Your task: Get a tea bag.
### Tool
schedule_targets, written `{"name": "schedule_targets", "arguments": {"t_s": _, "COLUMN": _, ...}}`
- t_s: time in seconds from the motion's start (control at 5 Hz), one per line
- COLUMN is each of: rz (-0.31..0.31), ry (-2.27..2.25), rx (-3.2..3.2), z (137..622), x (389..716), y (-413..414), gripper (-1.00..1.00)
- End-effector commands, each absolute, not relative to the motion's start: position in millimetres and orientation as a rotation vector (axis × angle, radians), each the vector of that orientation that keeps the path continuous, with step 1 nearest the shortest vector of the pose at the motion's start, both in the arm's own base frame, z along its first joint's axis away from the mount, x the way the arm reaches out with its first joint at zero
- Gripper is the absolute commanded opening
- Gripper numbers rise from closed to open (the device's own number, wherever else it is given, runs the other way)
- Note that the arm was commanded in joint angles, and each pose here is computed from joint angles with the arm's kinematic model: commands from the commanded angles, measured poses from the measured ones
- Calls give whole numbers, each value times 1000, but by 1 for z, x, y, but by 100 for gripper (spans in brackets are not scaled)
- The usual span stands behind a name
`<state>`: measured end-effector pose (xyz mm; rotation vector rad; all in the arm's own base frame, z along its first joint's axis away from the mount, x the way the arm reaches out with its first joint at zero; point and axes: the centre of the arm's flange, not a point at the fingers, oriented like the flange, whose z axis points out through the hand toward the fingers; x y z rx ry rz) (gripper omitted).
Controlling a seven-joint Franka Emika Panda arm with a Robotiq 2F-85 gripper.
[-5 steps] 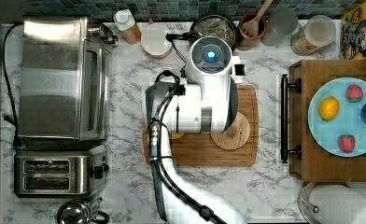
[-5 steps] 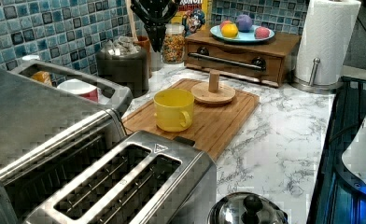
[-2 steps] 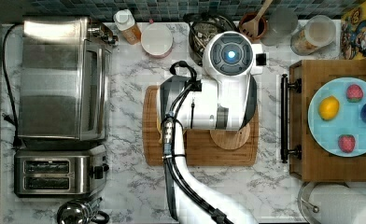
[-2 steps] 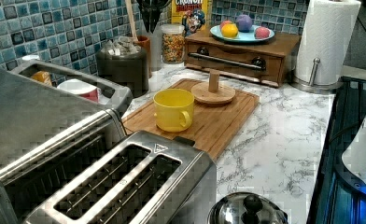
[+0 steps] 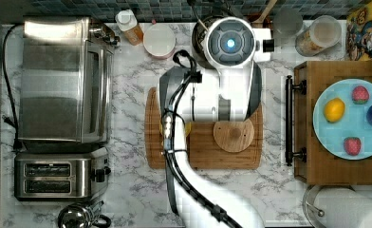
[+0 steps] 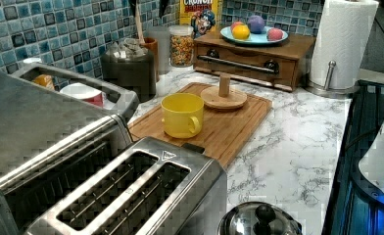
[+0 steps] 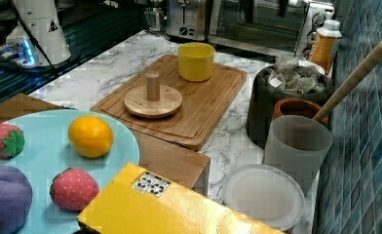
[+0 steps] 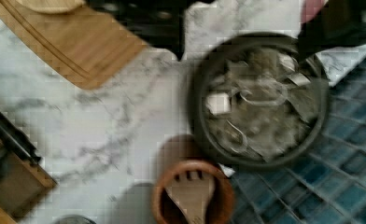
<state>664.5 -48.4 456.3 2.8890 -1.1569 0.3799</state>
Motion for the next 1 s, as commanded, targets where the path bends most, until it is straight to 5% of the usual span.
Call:
{"name": "schedule_targets", "arguments": {"t_s": 0.2, "rz": 507, "ry": -1210, "rx": 2855, "z": 494, "x": 728, "y": -40, "gripper": 100}}
{"name": "schedule_targets", "arguments": {"t_s": 1.0, "rz": 495, "ry": -1213, "rx": 2865, "z": 479, "x": 750, "y": -34, "gripper": 100}}
